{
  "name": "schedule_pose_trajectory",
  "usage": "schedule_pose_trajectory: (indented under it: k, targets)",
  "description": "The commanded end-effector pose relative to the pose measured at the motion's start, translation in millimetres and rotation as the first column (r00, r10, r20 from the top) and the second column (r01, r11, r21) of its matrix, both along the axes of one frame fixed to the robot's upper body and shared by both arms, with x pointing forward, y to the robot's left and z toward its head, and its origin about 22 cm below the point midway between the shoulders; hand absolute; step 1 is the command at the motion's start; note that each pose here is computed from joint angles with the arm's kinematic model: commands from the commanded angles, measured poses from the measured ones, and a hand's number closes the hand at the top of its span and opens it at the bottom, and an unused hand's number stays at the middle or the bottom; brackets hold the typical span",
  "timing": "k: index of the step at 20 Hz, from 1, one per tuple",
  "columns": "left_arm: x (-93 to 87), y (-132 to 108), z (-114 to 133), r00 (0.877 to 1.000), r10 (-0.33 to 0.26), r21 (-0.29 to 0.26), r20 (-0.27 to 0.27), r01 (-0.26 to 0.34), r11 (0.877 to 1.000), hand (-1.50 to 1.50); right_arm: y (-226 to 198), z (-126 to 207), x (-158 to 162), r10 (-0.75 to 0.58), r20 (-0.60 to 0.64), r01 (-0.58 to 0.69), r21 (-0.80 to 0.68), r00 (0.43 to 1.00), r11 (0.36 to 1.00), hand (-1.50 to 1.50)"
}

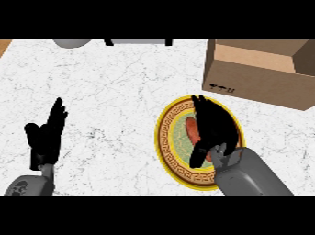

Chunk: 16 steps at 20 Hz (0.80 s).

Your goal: Pick the sweet potato from the plate and place it in the cardboard box

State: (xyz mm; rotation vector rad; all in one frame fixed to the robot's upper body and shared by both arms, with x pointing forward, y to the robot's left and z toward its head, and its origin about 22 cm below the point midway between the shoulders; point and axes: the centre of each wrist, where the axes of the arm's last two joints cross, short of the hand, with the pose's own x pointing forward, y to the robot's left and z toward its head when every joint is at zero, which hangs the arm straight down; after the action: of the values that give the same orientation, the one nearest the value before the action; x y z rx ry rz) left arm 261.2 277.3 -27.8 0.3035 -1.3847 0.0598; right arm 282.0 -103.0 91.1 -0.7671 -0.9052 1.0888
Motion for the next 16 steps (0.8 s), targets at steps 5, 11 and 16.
schedule_pose_trajectory:
  k: [5, 11, 16]
  targets:
    - [7.1, -2.3, 9.8, 1.000, 0.014, -0.006, 0.006, -0.014, 1.000, 0.00, 7.8, -5.8, 13.7, -0.043, -0.067, 0.038, -0.075, 0.997, 0.996, -1.50]
    - [-5.8, -2.4, 9.0, 1.000, 0.001, -0.001, -0.005, -0.001, 1.000, 0.00, 7.7, -12.2, 5.7, -0.065, -0.061, 0.062, -0.060, 0.996, 0.996, -1.50]
    - [8.6, 1.5, 6.8, 1.000, -0.013, 0.003, 0.002, 0.013, 1.000, 0.00, -9.3, -43.2, 19.0, -0.046, -0.054, 0.043, -0.039, 0.998, 0.998, -1.50]
